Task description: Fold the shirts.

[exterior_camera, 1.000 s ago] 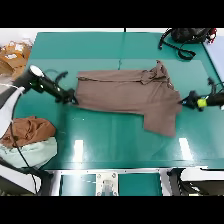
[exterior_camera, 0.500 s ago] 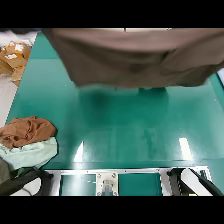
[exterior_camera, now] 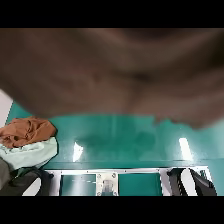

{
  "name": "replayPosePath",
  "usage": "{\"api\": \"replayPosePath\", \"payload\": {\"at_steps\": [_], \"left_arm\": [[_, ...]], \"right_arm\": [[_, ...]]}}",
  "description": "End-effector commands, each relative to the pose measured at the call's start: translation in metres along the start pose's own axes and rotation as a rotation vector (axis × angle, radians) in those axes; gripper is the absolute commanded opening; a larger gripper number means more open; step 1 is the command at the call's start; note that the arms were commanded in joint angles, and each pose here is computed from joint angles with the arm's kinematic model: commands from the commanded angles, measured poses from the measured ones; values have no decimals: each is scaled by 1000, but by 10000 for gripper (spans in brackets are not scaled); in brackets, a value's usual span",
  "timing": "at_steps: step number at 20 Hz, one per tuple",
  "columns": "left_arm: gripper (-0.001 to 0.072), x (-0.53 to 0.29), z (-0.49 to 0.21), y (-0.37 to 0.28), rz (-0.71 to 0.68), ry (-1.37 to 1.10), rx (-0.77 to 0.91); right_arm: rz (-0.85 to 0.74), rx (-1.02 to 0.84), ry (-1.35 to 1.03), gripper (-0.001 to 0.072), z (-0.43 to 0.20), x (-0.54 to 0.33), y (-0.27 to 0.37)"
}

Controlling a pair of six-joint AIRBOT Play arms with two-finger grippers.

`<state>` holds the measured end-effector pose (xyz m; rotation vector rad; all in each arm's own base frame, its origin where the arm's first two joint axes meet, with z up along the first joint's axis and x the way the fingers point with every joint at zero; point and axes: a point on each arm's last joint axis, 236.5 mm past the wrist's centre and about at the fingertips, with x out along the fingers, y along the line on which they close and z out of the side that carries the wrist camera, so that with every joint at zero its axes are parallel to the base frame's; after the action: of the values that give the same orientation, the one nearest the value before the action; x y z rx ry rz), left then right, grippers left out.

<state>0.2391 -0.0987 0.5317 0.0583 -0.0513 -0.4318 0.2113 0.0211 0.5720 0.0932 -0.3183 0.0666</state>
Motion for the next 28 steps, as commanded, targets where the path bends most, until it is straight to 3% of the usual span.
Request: {"api": "replayPosePath", "payload": {"at_steps": [1,3,10,14,20,28], "left_arm": [[23,38,-52,26,35,147,-75],[23,80,-112,36,-3,292,-162],[23,195,-385,48,-141,780,-478],[23,226,-518,60,-102,954,-615],[23,276,-554,95,45,790,-742],[22,312,-530,120,78,663,-733]], "right_arm": [[13,101,105,16,-44,17,-17],[8,213,247,16,-117,39,-47],[-59,477,804,16,-456,67,-101],[-190,576,956,16,-576,78,-137],[-206,657,1008,16,-650,131,-167],[-120,605,885,16,-631,213,-168]]}}
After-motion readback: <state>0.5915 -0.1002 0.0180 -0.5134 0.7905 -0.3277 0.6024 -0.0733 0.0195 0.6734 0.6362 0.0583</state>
